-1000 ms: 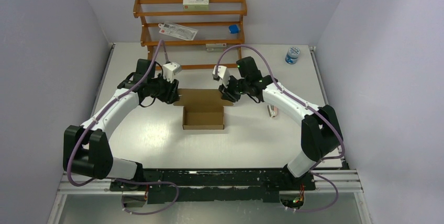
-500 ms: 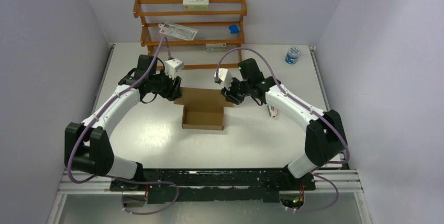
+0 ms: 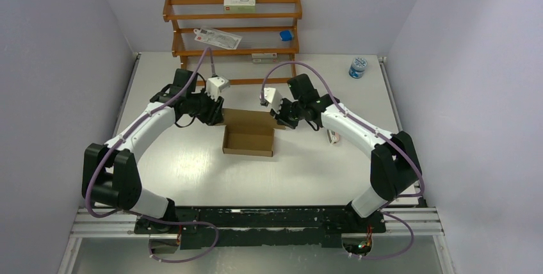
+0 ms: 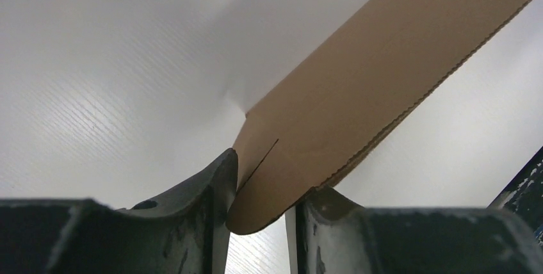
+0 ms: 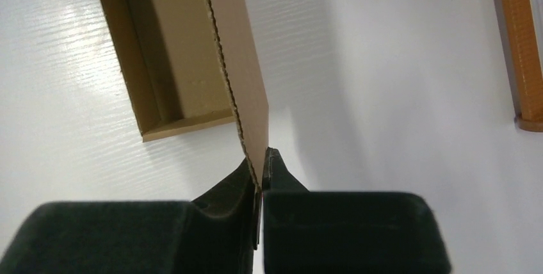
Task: Fold the paper box
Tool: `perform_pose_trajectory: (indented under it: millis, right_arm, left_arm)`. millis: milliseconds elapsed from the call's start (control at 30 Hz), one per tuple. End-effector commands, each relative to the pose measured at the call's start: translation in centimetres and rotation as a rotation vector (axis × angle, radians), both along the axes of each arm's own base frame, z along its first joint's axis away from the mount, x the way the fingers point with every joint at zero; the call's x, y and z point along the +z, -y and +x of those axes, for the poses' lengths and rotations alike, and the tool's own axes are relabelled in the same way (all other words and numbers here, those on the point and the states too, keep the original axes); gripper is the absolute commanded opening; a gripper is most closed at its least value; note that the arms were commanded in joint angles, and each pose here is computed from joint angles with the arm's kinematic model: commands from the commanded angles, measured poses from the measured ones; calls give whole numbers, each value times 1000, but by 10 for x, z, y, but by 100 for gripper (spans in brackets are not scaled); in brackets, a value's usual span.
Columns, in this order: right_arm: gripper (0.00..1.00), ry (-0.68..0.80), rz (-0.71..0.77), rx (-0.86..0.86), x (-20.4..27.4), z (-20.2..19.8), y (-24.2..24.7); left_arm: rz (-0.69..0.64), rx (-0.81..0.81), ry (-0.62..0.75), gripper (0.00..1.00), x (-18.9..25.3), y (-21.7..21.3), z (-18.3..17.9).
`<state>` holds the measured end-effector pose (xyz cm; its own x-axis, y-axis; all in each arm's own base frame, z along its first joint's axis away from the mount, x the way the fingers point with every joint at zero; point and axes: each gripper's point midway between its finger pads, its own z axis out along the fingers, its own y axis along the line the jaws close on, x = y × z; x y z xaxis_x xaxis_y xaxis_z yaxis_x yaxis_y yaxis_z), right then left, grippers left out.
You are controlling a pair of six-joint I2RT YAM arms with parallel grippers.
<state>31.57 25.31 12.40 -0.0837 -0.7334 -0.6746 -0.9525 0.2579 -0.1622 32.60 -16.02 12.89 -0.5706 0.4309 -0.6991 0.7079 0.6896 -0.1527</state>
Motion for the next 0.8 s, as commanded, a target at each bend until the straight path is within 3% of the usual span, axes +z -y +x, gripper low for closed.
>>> perform_pose_trajectory:
  millis: [0, 100, 333, 767]
  right_arm:
    - [1, 12, 13, 14, 5, 2, -5]
    - [0, 21, 17, 12, 7, 2, -5]
    - [0, 21, 34, 22, 9, 1, -8]
    - [0, 27, 80, 0, 16, 5, -10]
  left_arm:
    - [-3, -36, 32, 35, 11, 7, 3]
    - [8, -35, 36, 31, 10, 7, 2]
    - [39, -2, 41, 36, 4, 1, 4]
    - [55, 56, 77, 24, 0, -7, 6]
